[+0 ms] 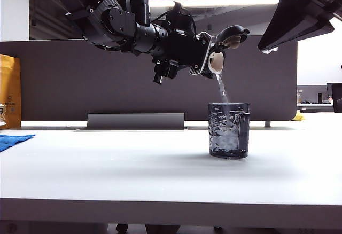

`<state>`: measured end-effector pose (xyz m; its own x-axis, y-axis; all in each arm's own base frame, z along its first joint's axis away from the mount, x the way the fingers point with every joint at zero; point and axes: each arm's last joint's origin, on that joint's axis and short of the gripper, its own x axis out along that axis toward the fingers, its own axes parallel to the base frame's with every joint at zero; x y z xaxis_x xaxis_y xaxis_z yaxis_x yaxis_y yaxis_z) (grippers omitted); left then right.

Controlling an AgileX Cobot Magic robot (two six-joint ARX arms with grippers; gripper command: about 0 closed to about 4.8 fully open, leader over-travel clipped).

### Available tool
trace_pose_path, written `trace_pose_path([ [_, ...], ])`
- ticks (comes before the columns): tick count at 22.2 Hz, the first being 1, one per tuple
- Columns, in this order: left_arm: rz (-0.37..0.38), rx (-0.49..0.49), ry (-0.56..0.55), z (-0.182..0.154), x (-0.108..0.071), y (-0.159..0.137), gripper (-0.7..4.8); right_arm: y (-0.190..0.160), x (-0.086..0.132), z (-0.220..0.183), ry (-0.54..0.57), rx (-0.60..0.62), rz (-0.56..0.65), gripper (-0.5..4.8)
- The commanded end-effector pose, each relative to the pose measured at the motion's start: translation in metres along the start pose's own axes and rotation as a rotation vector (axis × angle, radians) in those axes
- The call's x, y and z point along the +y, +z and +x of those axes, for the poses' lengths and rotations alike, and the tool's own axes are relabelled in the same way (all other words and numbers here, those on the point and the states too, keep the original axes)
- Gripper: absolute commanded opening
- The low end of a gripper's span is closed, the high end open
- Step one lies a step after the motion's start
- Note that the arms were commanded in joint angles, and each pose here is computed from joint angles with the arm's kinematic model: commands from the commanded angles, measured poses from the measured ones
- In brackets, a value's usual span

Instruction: Pick up the black thermos, pour some water into the cup, then place the black thermos back on the table.

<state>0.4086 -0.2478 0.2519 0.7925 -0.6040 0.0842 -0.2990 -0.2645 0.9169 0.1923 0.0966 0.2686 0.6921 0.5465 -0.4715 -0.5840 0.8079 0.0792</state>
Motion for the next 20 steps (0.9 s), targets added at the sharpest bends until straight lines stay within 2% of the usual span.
trace_pose_path([
  [1, 0.01, 0.025, 0.089, -0.001, 0.017, -0.005, -0.06, 0.003, 0.0, -0.001, 0.002, -0.021, -0.009, -0.02],
  [3, -0.002, 0.024, 0.085, -0.001, 0.016, -0.005, -0.06, 0.003, 0.0, -0.001, 0.002, -0.021, -0.009, -0.02],
  [4, -0.032, 0.022, 0.083, -0.001, 0.016, -0.005, -0.06, 0.003, 0.0, -0.001, 0.002, -0.021, -0.009, -0.02],
  [8, -0.295, 0.027, 0.026, -0.002, 0.009, -0.002, -0.06, 0.003, 0.0, -0.001, 0.001, -0.024, -0.021, -0.02],
  [11, -0.395, 0.048, -0.022, -0.007, -0.004, 0.003, -0.06, 0.003, 0.0, -0.001, 0.001, -0.03, -0.021, -0.02],
  [12, -0.49, 0.072, -0.044, -0.009, -0.01, 0.005, -0.06, 0.005, 0.0, -0.001, 0.001, -0.044, -0.023, -0.02],
  [14, -0.622, 0.11, -0.053, -0.009, -0.012, 0.005, -0.06, 0.008, 0.0, -0.001, 0.001, -0.07, -0.028, -0.03],
  [18, -0.837, 0.271, -0.031, -0.01, -0.012, 0.001, -0.05, 0.011, 0.001, -0.003, 0.005, -0.109, -0.022, -0.02],
  [19, -0.952, 0.371, -0.002, -0.012, -0.01, 0.0, -0.06, 0.013, 0.002, -0.006, 0.013, -0.123, -0.022, -0.02],
  [20, -1.029, 0.47, 0.021, -0.014, -0.008, -0.003, -0.06, 0.014, 0.003, -0.01, 0.017, -0.14, -0.026, -0.02],
])
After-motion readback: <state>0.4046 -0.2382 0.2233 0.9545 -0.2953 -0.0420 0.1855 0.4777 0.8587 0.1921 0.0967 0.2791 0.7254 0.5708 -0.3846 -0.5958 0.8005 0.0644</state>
